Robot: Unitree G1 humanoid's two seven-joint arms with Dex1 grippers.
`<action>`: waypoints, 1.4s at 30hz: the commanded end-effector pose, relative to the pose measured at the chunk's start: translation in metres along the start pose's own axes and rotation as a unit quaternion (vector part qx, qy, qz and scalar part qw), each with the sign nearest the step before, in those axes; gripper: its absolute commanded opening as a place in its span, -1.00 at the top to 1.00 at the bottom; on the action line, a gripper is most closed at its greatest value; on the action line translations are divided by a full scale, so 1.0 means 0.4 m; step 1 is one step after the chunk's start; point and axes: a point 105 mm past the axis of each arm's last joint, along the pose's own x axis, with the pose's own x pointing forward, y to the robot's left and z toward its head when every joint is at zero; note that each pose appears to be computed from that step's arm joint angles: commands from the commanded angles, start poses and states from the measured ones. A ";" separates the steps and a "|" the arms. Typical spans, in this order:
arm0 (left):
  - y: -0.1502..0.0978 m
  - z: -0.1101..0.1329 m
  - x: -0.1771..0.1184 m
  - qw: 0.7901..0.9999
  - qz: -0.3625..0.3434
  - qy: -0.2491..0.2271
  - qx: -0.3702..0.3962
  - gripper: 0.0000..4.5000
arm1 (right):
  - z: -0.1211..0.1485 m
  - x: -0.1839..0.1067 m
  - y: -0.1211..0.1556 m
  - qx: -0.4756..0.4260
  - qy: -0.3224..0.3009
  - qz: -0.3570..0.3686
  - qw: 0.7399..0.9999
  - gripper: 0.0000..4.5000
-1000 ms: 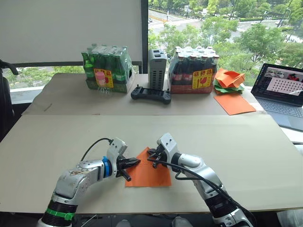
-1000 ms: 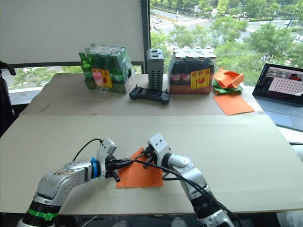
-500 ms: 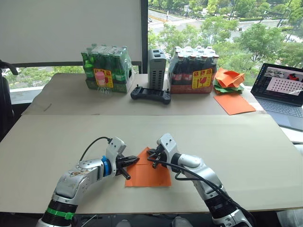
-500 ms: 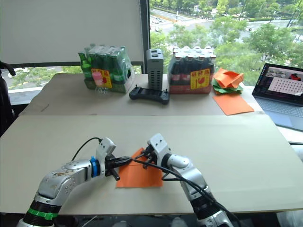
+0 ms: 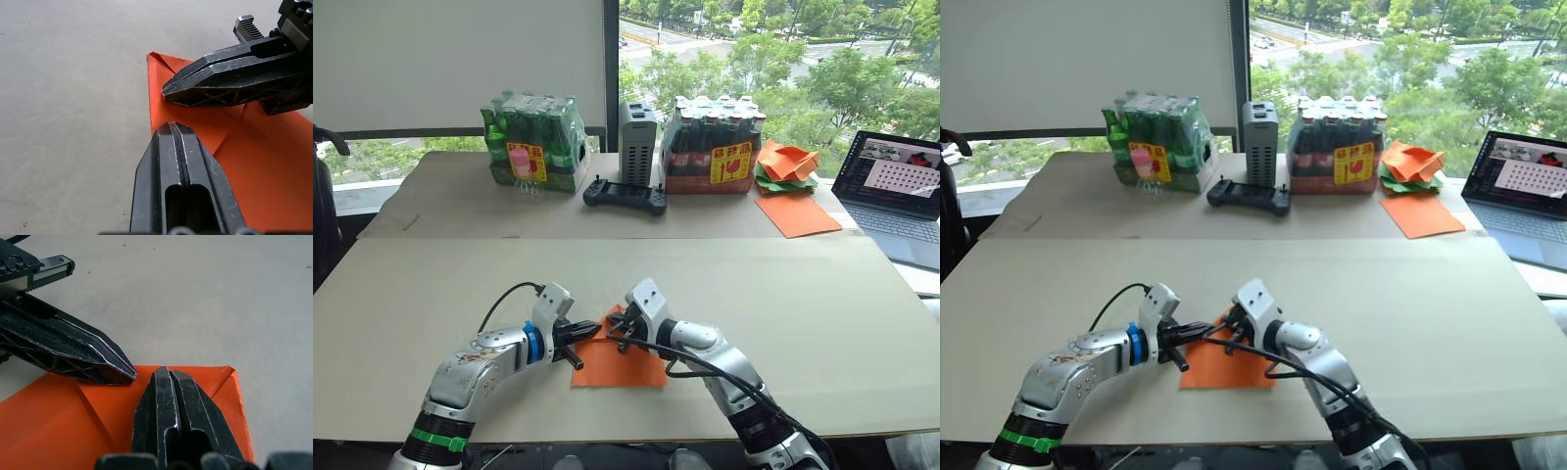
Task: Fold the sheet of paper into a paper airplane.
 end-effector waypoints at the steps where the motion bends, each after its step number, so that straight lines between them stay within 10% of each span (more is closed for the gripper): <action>1: 0.018 -0.033 -0.002 0.999 0.025 0.023 -0.009 0.99 | 0.013 0.009 0.017 -0.011 -0.005 0.012 1.000 1.00; 42: 0.018 -0.029 0.005 1.000 0.023 0.020 -0.006 0.99 | -0.036 -0.003 -0.079 -0.017 0.050 -0.082 0.995 1.00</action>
